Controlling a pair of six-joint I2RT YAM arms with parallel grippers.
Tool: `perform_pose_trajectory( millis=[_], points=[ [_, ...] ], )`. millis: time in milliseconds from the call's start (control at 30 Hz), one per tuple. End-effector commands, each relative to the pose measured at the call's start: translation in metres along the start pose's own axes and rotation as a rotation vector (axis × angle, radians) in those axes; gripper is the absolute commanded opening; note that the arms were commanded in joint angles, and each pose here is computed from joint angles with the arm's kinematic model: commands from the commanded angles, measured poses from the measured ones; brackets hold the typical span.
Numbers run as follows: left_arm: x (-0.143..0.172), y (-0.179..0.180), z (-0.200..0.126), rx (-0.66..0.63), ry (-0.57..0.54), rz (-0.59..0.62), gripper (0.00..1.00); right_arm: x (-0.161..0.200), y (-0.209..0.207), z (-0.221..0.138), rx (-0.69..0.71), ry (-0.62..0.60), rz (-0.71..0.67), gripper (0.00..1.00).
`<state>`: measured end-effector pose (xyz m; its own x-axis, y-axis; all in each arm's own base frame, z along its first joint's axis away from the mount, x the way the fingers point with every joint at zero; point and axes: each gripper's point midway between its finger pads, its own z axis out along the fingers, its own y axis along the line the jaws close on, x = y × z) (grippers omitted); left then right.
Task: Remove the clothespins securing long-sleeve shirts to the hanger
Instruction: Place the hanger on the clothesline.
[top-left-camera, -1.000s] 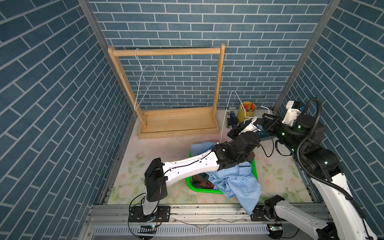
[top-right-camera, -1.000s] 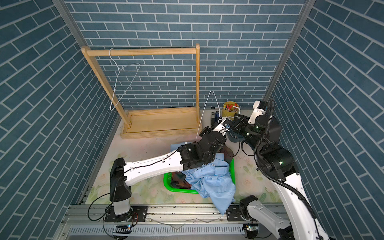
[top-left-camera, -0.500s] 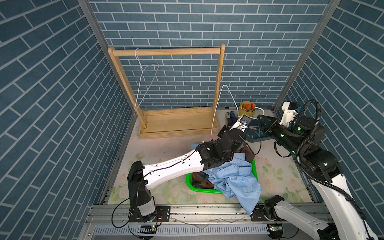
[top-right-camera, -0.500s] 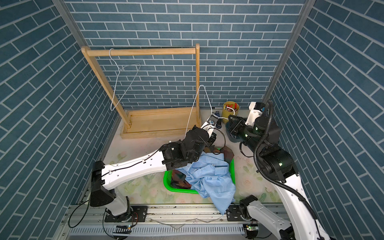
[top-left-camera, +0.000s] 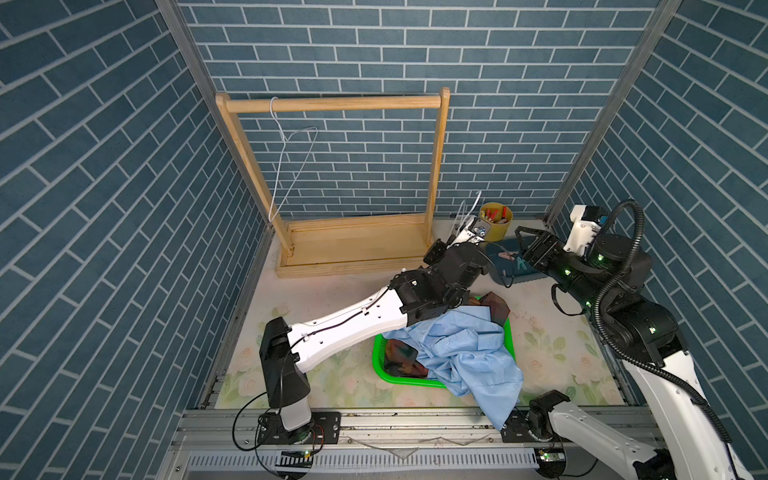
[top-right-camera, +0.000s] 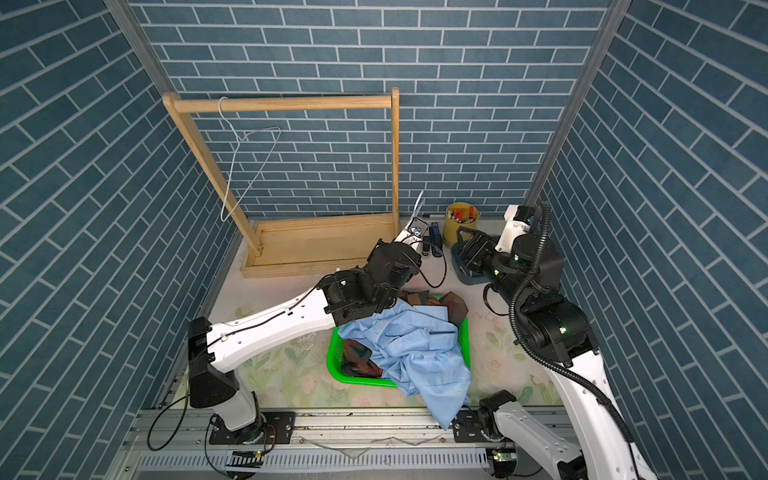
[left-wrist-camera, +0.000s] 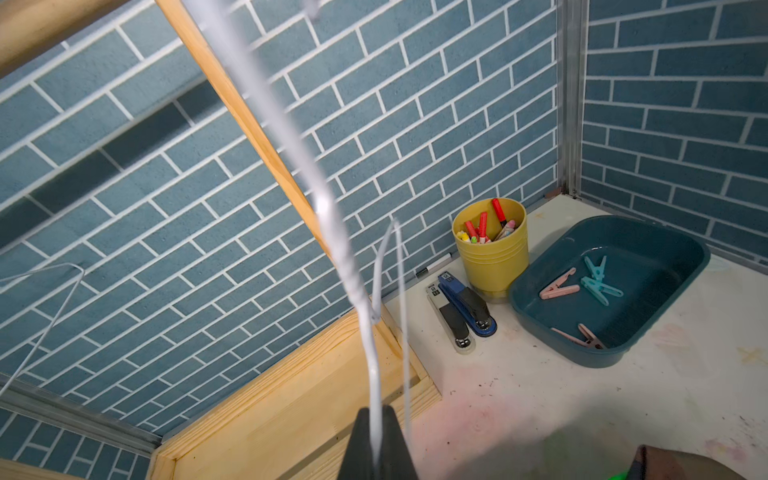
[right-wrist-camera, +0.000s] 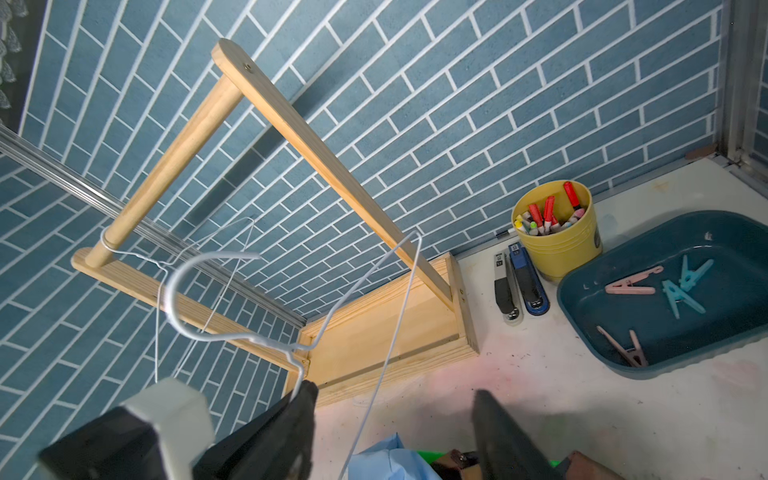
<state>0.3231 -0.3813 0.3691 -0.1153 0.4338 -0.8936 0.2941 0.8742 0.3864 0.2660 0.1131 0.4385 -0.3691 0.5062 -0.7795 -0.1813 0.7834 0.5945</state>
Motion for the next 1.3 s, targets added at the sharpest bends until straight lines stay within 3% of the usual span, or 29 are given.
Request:
perform_pose_trajectory(
  millis=[0,233,533,767,967,1267],
  points=[
    [0.009,0.003,0.005,-0.022,0.041,0.035,0.0,-0.003,0.005,-0.003,-0.034,-0.019,0.009,0.69],
    [0.013,0.04,-0.003,0.021,0.072,-0.06,0.0,-0.011,-0.003,-0.023,0.009,-0.065,-0.039,0.72],
    [0.005,0.156,-0.024,0.177,0.05,-0.414,0.0,0.023,-0.02,-0.015,0.021,0.027,-0.121,0.87],
    [-0.016,0.237,-0.027,0.114,-0.032,-0.517,0.0,0.051,-0.032,-0.002,0.016,0.09,-0.116,0.87],
    [-0.034,0.28,0.004,0.048,-0.05,-0.538,0.0,0.062,-0.031,0.006,-0.014,0.118,-0.128,0.88],
    [-0.035,0.321,0.082,-0.017,-0.033,-0.563,0.0,0.083,-0.045,-0.009,0.013,0.193,-0.196,0.94]
  ],
)
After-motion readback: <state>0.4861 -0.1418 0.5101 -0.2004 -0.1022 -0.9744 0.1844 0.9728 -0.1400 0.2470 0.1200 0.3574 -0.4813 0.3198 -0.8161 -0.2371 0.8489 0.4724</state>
